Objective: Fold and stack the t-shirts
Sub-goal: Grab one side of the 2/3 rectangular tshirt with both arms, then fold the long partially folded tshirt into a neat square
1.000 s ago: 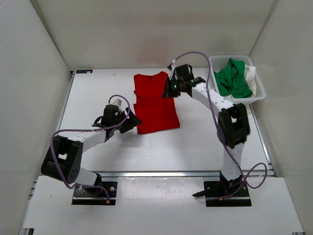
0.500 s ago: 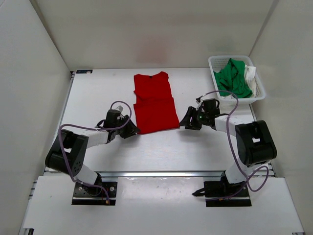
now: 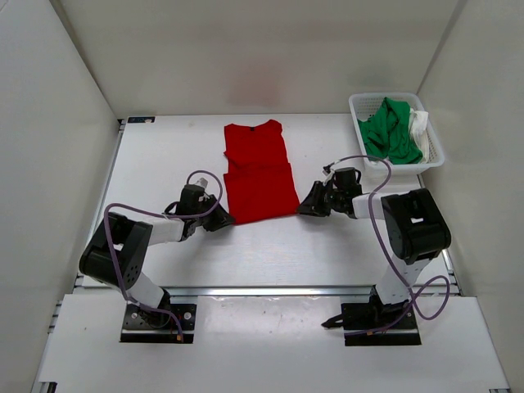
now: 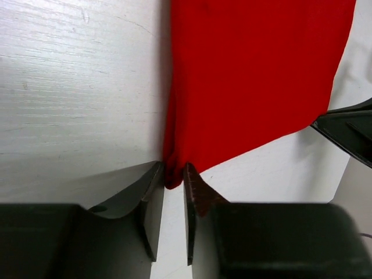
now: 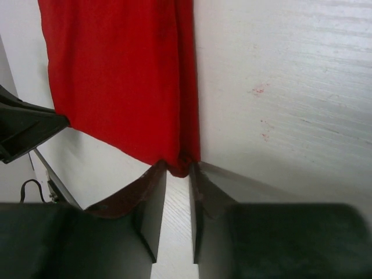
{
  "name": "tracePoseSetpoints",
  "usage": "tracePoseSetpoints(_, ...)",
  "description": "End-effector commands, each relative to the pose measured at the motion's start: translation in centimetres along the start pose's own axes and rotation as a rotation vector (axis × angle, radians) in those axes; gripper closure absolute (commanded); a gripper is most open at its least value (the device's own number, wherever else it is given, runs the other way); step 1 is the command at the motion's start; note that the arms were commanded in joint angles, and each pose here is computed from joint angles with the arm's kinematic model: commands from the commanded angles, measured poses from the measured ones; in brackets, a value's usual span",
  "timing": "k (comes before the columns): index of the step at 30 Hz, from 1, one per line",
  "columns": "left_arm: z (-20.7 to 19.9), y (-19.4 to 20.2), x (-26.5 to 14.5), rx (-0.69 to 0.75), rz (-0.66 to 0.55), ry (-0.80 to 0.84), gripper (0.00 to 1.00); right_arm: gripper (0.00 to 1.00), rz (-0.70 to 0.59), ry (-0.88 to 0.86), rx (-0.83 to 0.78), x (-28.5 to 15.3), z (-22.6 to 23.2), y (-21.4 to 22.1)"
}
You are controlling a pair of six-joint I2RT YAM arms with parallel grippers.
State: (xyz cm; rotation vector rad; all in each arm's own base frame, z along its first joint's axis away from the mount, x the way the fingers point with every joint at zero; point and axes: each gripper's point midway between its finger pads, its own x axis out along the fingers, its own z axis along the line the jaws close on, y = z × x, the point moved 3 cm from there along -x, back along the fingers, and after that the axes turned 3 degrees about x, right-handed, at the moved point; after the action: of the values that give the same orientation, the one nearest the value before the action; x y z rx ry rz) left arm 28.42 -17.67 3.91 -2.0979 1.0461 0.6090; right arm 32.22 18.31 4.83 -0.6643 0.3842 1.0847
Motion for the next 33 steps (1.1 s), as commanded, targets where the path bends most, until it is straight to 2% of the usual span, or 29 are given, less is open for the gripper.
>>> tracePoseSetpoints(1, 0.1, 0.1, 0.0, 0.007, -0.006, -0.005, 0.71, 0.84, -0.024, -0.039, -0.036, 0.7, 0.8, -0.8)
tracePoseSetpoints(5, -0.5, 0.1, -0.1, 0.029, -0.006, 0.005, 0.86, 0.99, -0.023, -0.044, -0.046, 0.7, 0.9, -0.6)
tracePoseSetpoints(10, -0.3, -0.2, -0.5, 0.028, -0.03, -0.008, 0.99, 1.0, -0.044, -0.04, -0.064, -0.1, 1.5, 0.1)
tracePoseSetpoints(16, -0.5, 0.6, -1.8, 0.081, -0.007, 0.007, 1.0, 1.0, -0.019, -0.016, -0.089, -1.1, 1.9, 2.8)
tracePoseSetpoints(17, 1.1, 3.9, -4.6, 0.133, 0.086, -0.024, 1.0, 1.0, 0.028, -0.008, -0.086, -2.7, 2.1, 6.8)
tracePoseSetpoints(19, 2.3, 6.1, -6.6, 0.165, 0.151, -0.06, 1.0, 1.0, 0.075, 0.015, -0.08, -3.6, 1.9, 9.6)
tracePoseSetpoints(22, 3.4, 7.5, -9.9, 0.194, 0.157, -0.083, 1.0, 1.0, 0.139, 0.022, -0.083, -5.4, 2.0, 13.7)
tracePoseSetpoints(25, 2.3, 8.4, -12.0, 0.203, 0.151, -0.047, 1.0, 1.0, 0.164, 0.015, -0.086, -7.2, 2.4, 16.1)
tracePoseSetpoints(29, -1.3, 7.4, -13.4, 0.164, 0.131, 0.06, 1.0, 1.0, 0.105, -0.035, -0.124, -9.0, 6.0, 14.2)
tracePoseSetpoints(33, -6.9, 0.9, -13.7, 0.202, 0.012, 0.147, 1.0, 1.0, -0.027, -0.083, -0.224, -10.0, 10.4, 6.5)
